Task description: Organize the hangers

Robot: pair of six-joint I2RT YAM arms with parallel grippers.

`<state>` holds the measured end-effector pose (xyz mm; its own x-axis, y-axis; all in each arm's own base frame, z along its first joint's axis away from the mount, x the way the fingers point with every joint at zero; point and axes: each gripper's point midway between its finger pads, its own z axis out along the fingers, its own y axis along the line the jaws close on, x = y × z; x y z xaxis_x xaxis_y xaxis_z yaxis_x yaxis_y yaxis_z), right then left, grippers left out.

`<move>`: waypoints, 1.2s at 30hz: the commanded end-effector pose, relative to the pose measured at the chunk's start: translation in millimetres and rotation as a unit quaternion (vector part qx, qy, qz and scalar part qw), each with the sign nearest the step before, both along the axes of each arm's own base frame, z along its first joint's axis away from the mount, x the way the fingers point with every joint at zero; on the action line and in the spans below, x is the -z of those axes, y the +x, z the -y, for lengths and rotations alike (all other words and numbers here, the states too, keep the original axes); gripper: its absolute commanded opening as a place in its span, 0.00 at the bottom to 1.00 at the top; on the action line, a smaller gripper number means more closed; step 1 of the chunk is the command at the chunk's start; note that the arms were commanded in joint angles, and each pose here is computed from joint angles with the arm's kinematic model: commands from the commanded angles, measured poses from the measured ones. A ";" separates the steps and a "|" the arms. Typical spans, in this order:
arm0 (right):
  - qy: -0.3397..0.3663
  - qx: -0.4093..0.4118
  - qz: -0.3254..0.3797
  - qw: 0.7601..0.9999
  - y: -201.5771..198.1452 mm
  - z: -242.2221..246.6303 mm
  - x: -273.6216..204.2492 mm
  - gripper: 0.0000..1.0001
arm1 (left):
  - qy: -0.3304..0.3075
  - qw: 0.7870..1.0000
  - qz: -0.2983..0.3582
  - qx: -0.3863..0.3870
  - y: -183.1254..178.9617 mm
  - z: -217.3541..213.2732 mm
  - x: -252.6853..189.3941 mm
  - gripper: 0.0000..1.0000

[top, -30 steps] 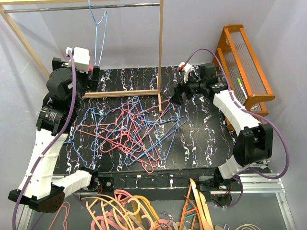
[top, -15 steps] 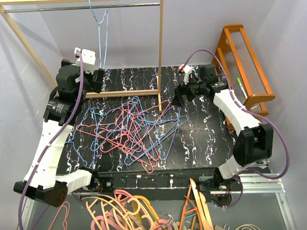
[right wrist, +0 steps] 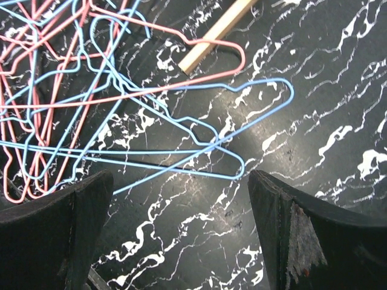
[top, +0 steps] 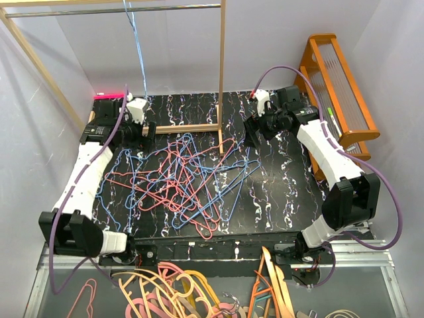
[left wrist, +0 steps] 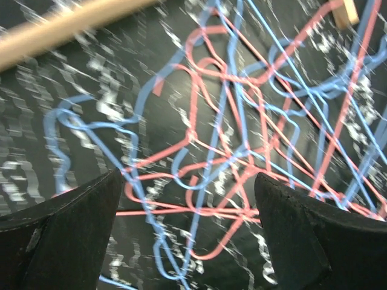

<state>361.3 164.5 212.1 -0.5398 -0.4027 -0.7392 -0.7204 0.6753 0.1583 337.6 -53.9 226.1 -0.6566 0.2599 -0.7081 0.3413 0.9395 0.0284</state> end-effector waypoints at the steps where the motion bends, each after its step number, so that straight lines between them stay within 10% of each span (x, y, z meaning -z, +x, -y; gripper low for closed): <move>1: -0.031 0.028 0.027 0.999 4.2 17.9 -19.3 0.98 | -0.164 0.971 -0.159 0.063 -46.6 49.9 47.9 0.86; 14: -0.066 0.056 0.030 0.996 4.9 36.1 -24.9 0.98 | -0.208 0.881 -0.413 0.099 -119.8 117.3 134.5 0.59; 36: -0.055 0.061 0.045 0.996 -13.5 41.2 -32.5 0.99 | -0.031 0.935 -0.349 0.055 -97.1 95.7 159.9 0.53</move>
